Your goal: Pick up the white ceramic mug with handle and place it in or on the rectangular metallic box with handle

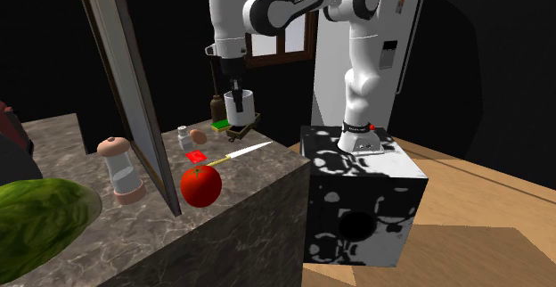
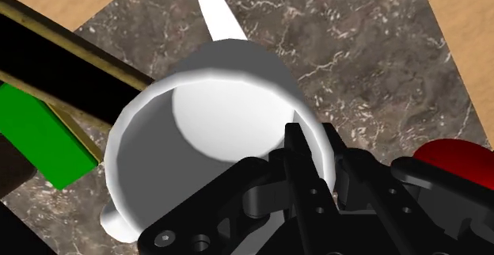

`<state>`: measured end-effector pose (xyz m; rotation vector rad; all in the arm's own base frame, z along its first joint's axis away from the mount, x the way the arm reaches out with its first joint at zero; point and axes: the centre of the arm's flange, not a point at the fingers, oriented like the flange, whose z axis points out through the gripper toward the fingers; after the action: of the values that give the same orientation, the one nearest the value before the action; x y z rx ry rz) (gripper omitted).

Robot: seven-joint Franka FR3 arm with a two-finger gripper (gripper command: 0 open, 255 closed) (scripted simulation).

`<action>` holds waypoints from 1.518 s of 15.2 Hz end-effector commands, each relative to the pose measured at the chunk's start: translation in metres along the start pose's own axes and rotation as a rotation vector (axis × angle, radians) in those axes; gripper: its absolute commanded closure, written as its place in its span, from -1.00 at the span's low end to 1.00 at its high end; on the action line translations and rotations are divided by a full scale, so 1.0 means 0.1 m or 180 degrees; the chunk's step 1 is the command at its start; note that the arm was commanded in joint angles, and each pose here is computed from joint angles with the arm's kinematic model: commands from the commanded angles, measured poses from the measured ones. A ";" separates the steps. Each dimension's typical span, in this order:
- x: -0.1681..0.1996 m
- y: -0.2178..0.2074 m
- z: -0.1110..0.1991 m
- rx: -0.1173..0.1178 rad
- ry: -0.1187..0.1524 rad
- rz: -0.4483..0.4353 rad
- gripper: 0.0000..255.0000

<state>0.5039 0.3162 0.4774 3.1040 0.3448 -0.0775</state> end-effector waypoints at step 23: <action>0.00 1.92 0.37 0.0001 0.0001 -0.0003 1.00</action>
<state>0.5444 0.1286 0.4469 3.1041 0.3464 -0.0785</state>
